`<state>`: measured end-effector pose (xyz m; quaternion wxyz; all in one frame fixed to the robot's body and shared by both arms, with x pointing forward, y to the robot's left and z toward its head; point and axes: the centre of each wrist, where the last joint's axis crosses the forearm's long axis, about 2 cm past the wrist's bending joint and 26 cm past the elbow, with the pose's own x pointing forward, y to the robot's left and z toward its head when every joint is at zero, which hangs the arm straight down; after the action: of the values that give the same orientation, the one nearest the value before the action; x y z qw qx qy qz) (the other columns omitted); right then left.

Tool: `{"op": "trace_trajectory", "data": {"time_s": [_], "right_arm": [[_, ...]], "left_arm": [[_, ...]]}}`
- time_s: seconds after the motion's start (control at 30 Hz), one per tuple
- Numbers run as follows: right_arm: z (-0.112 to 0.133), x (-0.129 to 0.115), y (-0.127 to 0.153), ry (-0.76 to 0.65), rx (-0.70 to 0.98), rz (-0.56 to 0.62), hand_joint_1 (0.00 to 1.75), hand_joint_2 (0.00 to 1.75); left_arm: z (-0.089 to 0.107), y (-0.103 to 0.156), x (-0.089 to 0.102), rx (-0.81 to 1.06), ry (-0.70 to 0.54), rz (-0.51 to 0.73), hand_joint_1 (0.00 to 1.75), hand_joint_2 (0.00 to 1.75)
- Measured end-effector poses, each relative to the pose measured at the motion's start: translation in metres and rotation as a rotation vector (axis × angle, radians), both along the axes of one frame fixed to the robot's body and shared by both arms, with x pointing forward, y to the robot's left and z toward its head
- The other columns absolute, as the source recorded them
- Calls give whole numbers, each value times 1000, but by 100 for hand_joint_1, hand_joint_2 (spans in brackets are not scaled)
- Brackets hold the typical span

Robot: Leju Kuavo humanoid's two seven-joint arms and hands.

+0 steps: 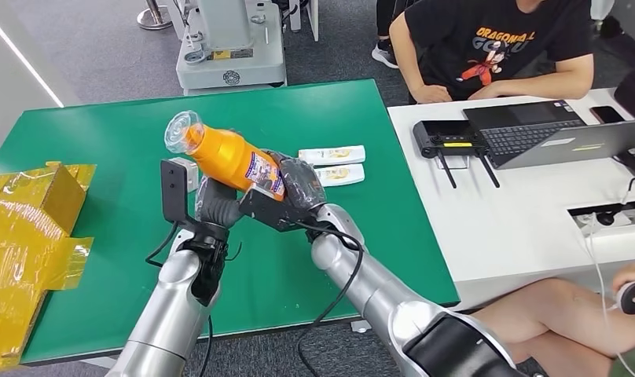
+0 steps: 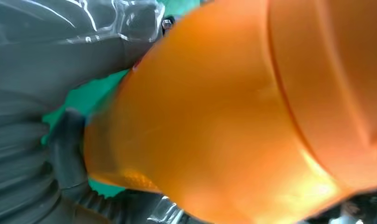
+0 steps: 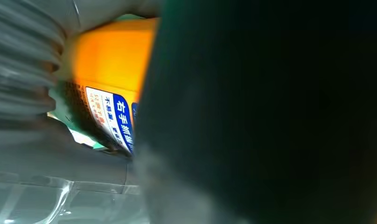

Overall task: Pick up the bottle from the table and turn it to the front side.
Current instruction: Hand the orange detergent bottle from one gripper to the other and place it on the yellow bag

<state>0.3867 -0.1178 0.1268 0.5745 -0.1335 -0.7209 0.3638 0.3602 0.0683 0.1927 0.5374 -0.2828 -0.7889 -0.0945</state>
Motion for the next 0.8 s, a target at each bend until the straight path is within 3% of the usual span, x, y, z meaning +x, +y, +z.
{"op": "trace_trajectory", "data": {"time_s": [0.3, 0.33, 0.47, 0.8], "right_arm": [[-1, -2, 6, 25, 20, 2, 175, 175], [-1, -3, 6, 29, 20, 3, 175, 175], [-3, -4, 7, 44, 19, 3, 175, 175], [-16, -12, 5, 91, 0, 1, 175, 175]], "left_arm": [[-3, 1, 1, 0, 12, 10, 0, 175], [-3, 1, 1, 1, 13, 12, 7, 175], [-5, 3, 1, -4, 18, 30, 170, 175], [-12, 3, -1, -13, 48, 58, 175, 175]]}}
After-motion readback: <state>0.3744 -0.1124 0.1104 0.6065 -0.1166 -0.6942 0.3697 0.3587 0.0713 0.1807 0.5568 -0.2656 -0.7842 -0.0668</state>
